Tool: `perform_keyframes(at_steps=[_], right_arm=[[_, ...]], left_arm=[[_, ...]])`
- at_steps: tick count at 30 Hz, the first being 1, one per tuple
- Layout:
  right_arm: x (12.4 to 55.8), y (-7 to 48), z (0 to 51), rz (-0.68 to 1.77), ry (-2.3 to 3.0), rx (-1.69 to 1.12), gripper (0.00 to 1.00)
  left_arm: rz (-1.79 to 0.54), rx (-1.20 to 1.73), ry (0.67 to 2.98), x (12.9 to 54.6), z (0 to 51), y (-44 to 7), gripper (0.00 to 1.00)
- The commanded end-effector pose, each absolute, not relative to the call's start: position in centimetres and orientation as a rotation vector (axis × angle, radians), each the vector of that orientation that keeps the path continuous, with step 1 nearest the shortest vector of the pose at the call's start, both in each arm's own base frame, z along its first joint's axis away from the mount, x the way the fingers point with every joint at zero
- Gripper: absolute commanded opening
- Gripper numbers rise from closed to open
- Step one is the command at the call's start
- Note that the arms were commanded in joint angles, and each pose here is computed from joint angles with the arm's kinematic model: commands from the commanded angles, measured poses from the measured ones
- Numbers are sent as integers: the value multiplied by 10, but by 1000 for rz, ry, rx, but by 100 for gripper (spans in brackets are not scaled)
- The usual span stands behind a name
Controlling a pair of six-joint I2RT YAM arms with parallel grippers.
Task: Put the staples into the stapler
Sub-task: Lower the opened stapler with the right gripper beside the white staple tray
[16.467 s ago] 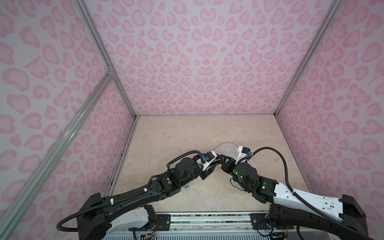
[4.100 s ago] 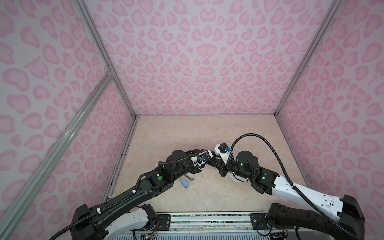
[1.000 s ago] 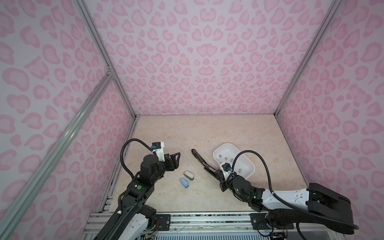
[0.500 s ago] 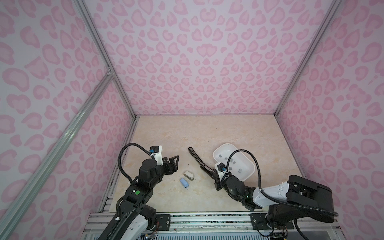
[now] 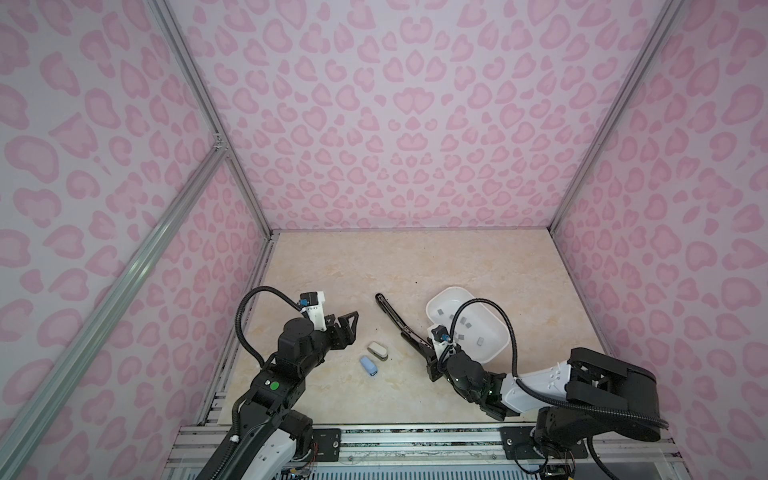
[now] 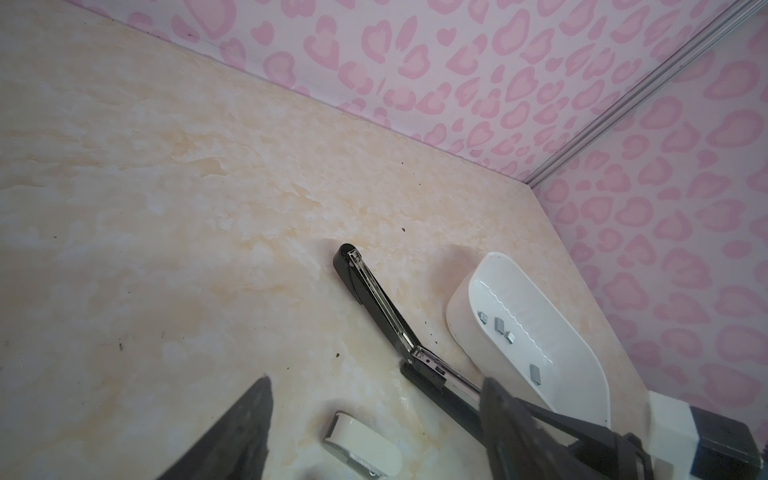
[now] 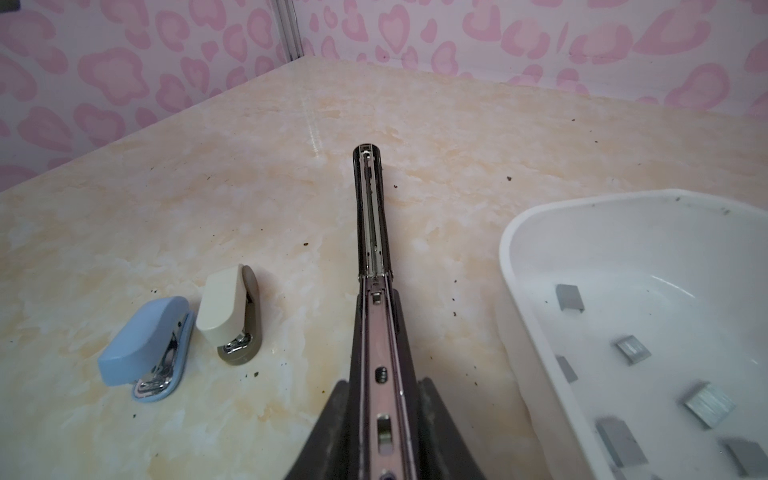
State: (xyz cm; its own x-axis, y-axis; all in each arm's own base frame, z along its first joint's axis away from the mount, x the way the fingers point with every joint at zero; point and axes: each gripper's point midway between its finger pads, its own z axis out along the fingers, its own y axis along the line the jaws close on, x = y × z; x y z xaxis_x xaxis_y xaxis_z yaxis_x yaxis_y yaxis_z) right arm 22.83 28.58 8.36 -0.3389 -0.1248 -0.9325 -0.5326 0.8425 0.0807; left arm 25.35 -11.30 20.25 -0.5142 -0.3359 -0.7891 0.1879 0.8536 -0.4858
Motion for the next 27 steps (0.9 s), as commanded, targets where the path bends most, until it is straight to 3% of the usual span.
perform_keyframes(at_steps=[1, 9, 18, 27], right_arm=[[230, 287, 85, 460, 1893, -457, 29], [229, 287, 90, 454, 1894, -454, 30], [226, 288, 107, 396, 1933, -464, 40], [192, 343, 112, 472, 1970, -696, 50]], left_arm=[[-655, -108, 2016, 251, 202, -113, 79], [-654, -100, 2024, 248, 201, -113, 79], [-619, -58, 2082, 245, 188, -113, 80], [-429, -82, 2157, 242, 145, -89, 79]])
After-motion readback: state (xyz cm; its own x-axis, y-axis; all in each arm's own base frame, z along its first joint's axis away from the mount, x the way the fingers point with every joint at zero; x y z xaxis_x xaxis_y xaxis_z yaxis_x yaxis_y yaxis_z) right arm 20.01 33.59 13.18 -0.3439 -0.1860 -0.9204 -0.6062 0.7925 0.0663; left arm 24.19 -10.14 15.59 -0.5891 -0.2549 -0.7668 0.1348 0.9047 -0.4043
